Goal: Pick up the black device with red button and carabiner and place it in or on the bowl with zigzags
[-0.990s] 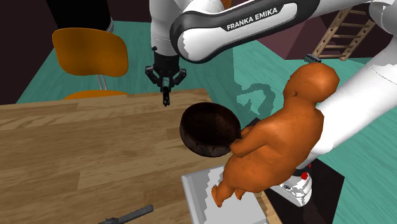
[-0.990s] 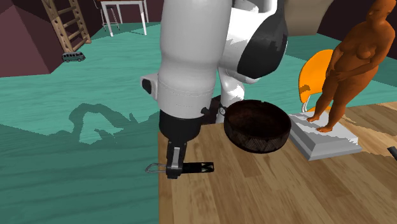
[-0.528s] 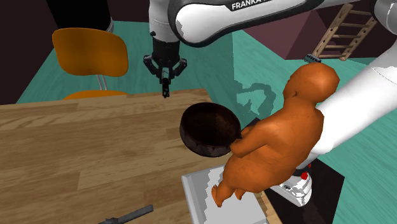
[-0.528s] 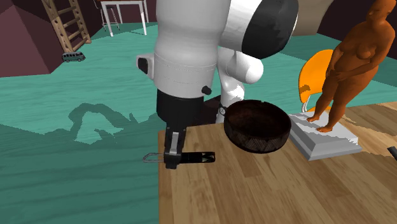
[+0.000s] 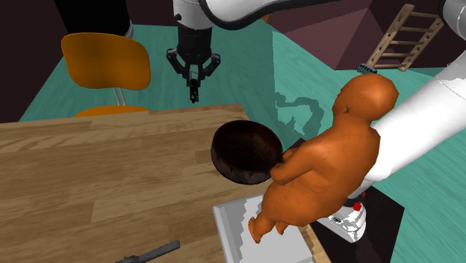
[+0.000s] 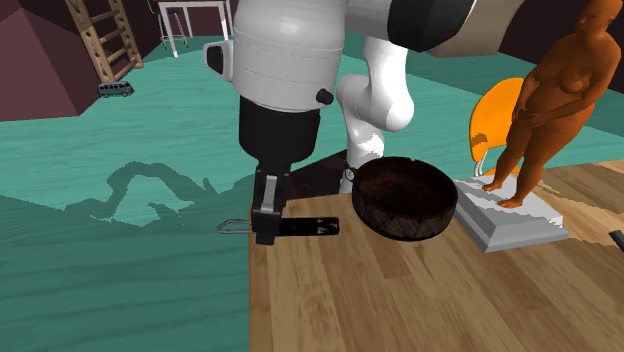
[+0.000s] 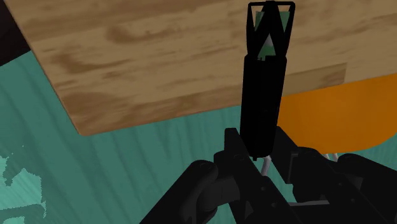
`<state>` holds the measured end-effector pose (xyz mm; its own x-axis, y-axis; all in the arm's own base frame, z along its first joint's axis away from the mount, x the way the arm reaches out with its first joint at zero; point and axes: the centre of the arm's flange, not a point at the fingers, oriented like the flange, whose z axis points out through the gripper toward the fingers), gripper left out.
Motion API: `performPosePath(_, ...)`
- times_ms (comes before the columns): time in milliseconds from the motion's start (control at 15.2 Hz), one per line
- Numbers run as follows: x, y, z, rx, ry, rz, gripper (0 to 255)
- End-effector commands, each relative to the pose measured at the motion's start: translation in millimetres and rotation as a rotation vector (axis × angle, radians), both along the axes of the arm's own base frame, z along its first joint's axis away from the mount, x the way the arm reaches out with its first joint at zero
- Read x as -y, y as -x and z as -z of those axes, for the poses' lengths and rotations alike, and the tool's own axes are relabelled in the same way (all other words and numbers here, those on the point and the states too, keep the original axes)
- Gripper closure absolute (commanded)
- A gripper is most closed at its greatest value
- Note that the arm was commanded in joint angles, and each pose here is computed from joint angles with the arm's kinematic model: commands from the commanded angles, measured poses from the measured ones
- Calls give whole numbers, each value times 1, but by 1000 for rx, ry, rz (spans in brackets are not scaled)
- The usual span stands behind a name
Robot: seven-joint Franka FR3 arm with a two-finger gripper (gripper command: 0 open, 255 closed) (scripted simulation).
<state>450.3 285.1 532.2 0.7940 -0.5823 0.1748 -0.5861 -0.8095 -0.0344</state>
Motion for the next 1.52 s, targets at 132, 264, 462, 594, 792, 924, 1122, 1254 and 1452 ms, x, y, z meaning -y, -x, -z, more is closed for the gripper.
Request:
performPosePath(132,0,1,-22,0,0,0,255)
performPosePath(264,0,1,-33,0,0,0,255)
performPosePath(462,0,1,-46,0,0,0,255)
performPosePath(594,-2,28,-47,0,0,0,255)
performPosePath(792,-5,67,-47,0,0,0,255)
performPosePath(924,-8,93,-47,0,0,0,255)
performPosePath(1122,-11,133,-48,0,0,0,255)
performPosePath(1254,-13,159,-48,0,0,0,255)
performPosePath(1452,-17,199,-49,0,0,0,255)
